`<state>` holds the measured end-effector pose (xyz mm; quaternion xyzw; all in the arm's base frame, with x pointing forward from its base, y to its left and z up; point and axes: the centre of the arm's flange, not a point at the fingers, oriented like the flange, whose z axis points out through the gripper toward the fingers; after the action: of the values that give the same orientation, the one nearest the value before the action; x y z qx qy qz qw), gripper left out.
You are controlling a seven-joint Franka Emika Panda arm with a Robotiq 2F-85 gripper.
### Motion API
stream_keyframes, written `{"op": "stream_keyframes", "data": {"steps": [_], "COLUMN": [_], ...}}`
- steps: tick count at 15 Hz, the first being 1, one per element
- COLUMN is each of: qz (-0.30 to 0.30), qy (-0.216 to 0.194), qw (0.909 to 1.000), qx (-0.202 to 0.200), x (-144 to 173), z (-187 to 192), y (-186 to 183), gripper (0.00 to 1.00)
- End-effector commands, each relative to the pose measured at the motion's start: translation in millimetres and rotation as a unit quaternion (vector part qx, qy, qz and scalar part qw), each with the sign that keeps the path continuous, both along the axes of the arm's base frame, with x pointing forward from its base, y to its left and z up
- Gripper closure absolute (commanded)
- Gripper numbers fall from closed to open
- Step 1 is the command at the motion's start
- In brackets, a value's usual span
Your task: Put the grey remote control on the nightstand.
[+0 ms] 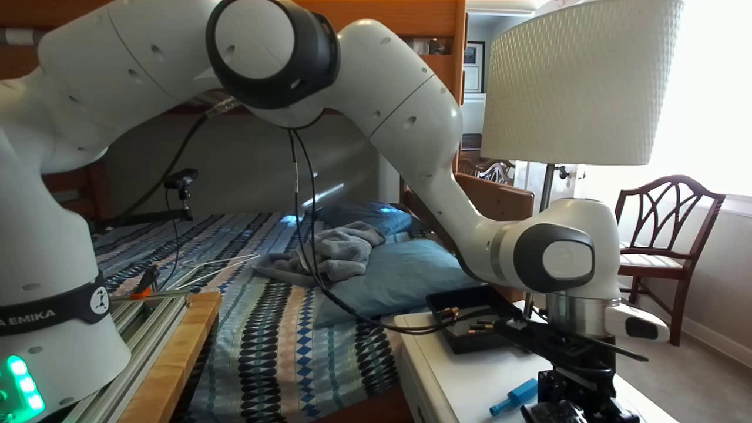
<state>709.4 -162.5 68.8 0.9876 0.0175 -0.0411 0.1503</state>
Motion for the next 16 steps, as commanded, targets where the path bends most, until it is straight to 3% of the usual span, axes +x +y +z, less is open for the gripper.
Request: {"op": "stream_keyframes", "data": {"steps": [1, 7, 9, 11, 16], "qz": [-0.015, -0.014, -0.013, -0.012, -0.012], "qy": [-0.012, -0.019, -0.022, -0.024, -0.034], "qw": [0.9997, 0.9996, 0.9996, 0.9996, 0.9992], "qx": [0.012, 0.011, 0.012, 0.011, 0.016], "x": [12.1, 16.4, 17.0, 17.4, 15.5], "z": [-2.4, 4.2, 6.6, 8.7, 15.8], "y": [0.2, -0.5, -0.4, 0.4, 0.8], "gripper": [0.55, 0.12, 0.04, 0.00, 0.00]}}
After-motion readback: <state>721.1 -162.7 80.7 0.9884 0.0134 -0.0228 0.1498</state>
